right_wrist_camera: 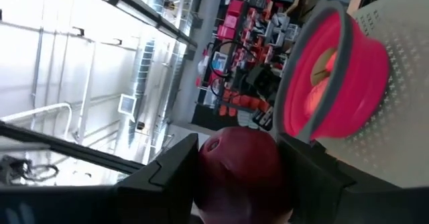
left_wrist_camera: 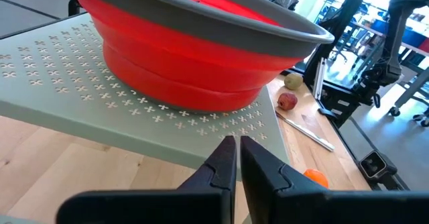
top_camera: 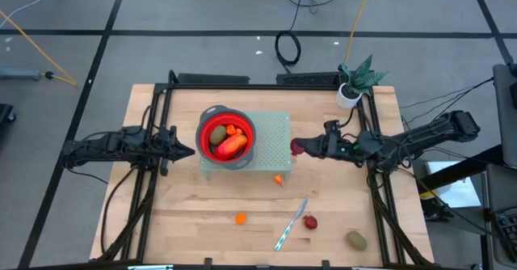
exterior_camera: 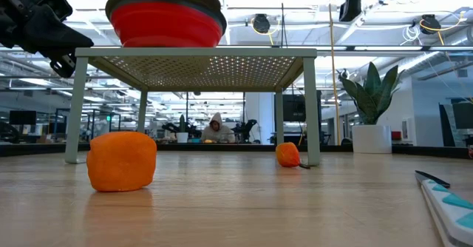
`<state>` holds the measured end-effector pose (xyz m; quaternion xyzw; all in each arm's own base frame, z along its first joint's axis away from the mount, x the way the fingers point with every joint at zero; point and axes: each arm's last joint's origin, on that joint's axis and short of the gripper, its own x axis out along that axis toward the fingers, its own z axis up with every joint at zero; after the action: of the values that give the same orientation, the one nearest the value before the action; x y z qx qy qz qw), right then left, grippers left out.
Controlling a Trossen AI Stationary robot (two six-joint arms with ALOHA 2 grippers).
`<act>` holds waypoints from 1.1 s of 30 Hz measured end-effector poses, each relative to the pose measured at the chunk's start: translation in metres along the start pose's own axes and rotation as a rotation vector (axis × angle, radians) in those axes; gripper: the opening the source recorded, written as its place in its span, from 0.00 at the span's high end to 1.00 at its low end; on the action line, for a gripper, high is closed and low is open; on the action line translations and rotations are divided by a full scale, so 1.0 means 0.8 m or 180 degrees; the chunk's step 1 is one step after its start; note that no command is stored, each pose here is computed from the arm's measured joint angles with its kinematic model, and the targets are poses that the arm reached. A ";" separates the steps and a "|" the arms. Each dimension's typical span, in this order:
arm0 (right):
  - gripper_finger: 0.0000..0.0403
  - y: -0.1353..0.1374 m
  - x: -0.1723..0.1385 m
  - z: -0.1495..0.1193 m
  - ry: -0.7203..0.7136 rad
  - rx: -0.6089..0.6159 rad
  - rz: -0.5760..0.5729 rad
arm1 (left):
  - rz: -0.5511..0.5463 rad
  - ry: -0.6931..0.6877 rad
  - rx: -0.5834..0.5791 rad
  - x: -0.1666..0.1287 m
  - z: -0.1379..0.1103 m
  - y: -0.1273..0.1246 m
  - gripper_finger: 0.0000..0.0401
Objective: Pick & Place Fruit
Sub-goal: Put the pomegranate into the red strainer bowl on the shelf
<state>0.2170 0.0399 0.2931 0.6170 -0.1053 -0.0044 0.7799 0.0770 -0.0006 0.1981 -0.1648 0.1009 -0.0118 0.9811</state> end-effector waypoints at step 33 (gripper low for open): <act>0.55 0.018 0.038 0.019 -0.0333 -0.3485 0.0129 | 0.0000 0.0001 -0.0062 0.000 0.000 0.000 0.94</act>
<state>0.2425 0.0241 0.3149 0.1180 -0.1381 -0.0743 0.9806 0.0770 -0.0006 0.1979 -0.1743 0.1012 -0.0108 0.9794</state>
